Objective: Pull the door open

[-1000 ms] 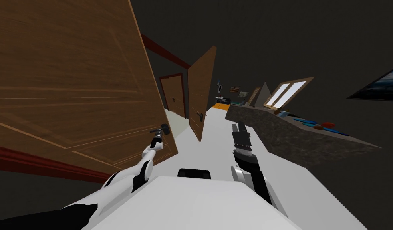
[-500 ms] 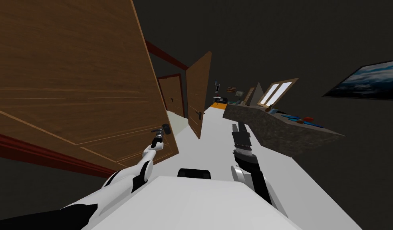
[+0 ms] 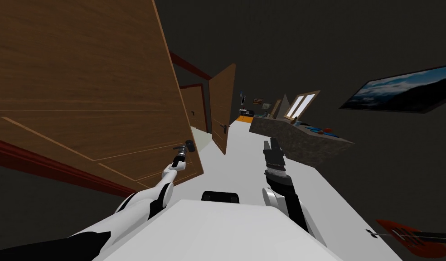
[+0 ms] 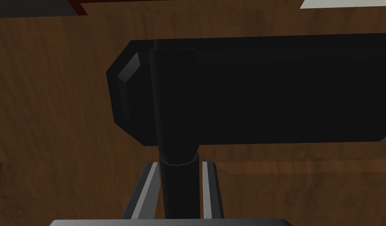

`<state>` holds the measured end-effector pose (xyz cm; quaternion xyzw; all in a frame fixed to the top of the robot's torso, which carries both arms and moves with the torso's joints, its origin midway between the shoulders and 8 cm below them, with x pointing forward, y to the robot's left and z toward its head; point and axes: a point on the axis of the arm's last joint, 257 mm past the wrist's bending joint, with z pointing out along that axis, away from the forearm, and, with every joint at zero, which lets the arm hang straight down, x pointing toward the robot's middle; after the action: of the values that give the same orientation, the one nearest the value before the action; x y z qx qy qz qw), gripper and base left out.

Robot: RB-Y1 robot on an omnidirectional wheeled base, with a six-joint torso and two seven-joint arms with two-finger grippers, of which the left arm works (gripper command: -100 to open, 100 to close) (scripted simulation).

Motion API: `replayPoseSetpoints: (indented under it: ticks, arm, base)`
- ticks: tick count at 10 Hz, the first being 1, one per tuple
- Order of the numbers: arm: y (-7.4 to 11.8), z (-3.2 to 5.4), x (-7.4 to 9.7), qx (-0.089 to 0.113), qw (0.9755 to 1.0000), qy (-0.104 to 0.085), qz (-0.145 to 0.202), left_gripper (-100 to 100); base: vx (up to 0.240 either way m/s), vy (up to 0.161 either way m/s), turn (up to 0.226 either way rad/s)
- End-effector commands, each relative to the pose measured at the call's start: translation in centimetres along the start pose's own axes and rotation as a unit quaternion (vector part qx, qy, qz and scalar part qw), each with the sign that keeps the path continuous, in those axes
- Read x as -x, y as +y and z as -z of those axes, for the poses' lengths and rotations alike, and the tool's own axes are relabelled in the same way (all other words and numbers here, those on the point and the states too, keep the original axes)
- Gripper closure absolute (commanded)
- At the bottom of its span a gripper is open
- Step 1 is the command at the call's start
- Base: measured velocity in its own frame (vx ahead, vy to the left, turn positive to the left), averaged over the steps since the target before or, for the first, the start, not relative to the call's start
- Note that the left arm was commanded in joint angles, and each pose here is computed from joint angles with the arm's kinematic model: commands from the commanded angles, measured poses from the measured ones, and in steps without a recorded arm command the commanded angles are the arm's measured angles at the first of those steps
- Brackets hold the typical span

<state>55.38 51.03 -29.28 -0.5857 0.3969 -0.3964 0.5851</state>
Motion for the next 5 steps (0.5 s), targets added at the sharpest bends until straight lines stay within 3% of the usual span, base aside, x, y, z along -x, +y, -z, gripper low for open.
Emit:
replayPoseSetpoints:
  ticks: [1,3,5]
  arm:
    - [0.05,0.01,-0.49,0.0,1.0,0.008,0.0,100]
    - [-0.01,-0.02,-0.91,0.0,0.9999,0.015,0.0,100]
    - [0.23,0.11,-1.34,0.002,0.9998,0.021,0.0,100]
  base:
    - [-0.187,0.049,-0.103]
    - [-0.205,0.021,-0.075]
    - [-0.126,0.017,-0.067]
